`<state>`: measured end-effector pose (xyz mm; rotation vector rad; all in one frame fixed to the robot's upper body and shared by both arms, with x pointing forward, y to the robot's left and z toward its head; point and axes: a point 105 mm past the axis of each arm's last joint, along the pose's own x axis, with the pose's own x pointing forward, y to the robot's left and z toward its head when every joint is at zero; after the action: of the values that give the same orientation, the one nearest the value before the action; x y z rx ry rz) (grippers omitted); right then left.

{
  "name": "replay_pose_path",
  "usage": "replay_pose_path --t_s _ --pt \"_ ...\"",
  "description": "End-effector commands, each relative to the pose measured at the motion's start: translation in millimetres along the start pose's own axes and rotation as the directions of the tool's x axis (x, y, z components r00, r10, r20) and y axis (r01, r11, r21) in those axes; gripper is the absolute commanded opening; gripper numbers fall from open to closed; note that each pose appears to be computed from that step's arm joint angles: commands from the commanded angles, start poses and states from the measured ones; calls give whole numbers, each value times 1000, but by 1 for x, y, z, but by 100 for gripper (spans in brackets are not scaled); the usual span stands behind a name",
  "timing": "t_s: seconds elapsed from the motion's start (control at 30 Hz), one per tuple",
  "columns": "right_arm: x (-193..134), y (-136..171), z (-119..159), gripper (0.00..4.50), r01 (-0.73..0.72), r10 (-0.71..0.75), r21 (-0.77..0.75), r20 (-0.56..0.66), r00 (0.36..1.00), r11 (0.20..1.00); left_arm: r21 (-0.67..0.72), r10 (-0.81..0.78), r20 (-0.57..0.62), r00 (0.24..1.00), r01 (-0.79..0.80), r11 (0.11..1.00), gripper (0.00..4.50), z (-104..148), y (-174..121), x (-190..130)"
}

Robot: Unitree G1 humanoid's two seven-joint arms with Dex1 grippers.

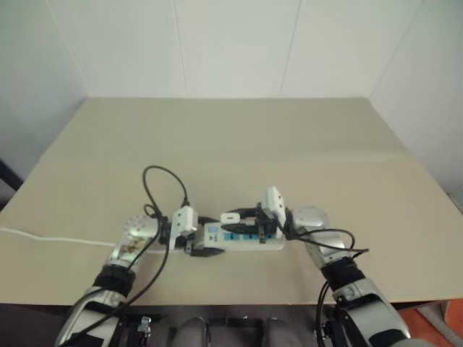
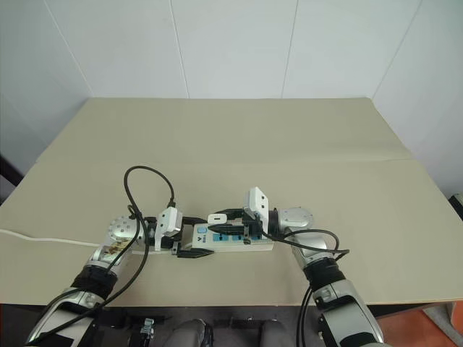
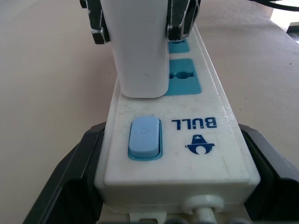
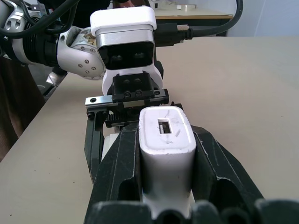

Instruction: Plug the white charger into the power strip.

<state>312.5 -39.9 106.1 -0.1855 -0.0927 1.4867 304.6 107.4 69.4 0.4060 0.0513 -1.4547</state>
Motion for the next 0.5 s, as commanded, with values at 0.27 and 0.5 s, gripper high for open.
replay_pose_path --t_s 0.27,0.5 --pt "-62 9 -74 110 132 -76 180 -292 954 975 -17 0 -47 999 -1 1000 334 -11 -6 -11" --pt "-66 9 -77 110 144 -85 176 -306 948 974 -19 -3 -52 999 2 1000 334 -11 -6 -12"
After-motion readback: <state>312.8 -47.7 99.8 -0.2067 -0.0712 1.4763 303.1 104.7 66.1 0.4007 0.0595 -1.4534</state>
